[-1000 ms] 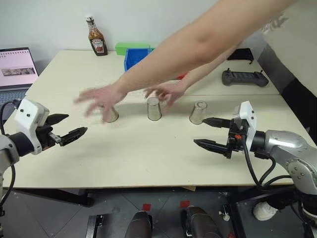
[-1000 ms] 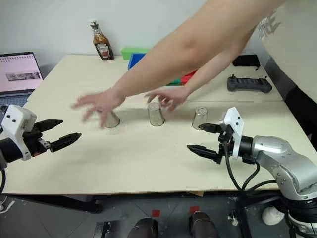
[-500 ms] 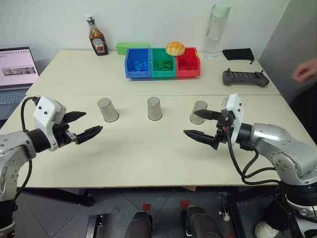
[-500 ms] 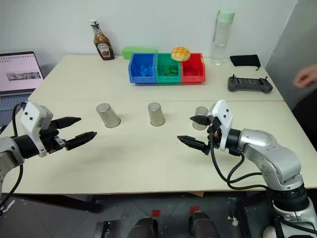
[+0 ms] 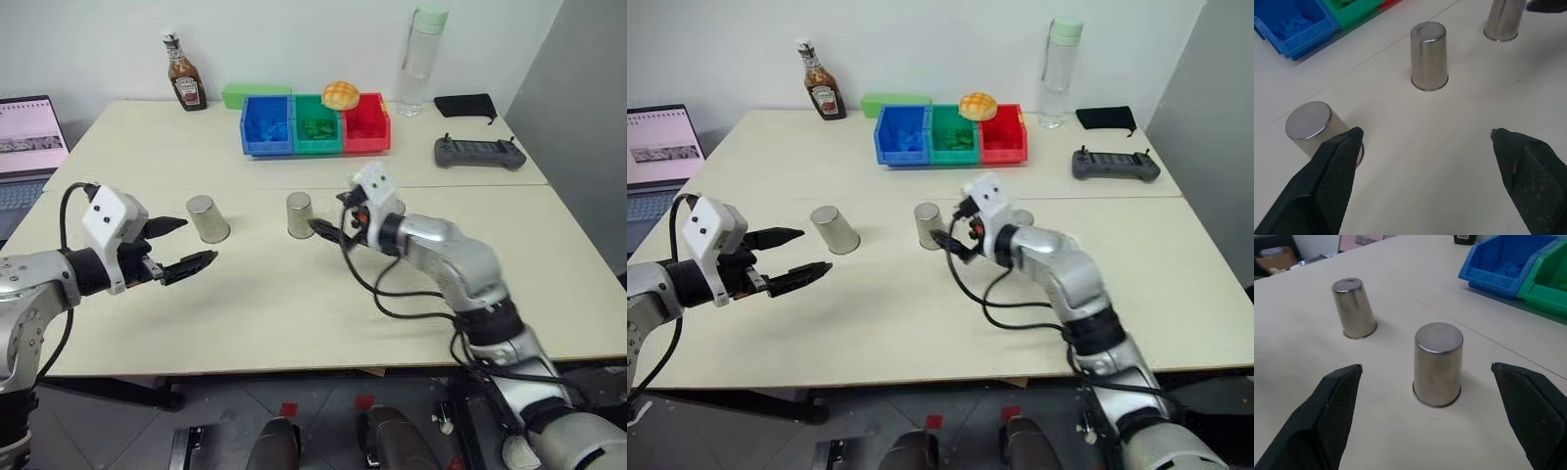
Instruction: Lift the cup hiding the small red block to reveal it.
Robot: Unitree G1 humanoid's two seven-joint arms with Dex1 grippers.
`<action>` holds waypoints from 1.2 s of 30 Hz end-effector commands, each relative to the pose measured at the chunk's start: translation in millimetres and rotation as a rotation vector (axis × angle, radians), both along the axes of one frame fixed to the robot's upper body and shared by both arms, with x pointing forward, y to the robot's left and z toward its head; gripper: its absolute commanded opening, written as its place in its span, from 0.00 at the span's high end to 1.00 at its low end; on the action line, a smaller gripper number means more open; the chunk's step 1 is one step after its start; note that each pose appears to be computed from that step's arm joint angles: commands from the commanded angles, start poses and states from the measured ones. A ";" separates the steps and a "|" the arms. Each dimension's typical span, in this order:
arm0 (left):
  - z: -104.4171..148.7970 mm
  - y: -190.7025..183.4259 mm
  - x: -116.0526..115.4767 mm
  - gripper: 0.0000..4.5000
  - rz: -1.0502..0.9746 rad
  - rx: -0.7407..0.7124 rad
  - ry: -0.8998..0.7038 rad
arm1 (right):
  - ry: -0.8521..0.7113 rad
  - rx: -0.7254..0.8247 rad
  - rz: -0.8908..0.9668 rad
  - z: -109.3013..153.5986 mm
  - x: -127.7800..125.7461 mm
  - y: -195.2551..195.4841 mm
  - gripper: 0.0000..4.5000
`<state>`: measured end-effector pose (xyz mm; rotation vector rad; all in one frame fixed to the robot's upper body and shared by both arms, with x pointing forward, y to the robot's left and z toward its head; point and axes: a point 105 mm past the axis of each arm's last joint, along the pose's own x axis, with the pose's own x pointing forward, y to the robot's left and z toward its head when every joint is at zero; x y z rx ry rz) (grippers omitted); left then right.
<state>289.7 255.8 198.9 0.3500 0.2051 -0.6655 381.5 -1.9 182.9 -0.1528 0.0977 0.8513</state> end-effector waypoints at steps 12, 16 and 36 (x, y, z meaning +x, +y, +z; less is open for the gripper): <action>10.6 -1.8 -4.6 0.02 -0.010 0.029 -0.034 | 0.024 0.026 -0.043 -10.0 42.1 39.6 0.00; 11.5 -2.4 -4.3 0.02 -0.010 0.032 -0.037 | 0.033 0.026 -0.044 -13.3 46.4 48.7 0.00; 2.9 -17.5 -19.3 0.00 -0.130 -0.005 0.070 | -0.014 0.093 -0.040 0.1 50.1 58.7 0.43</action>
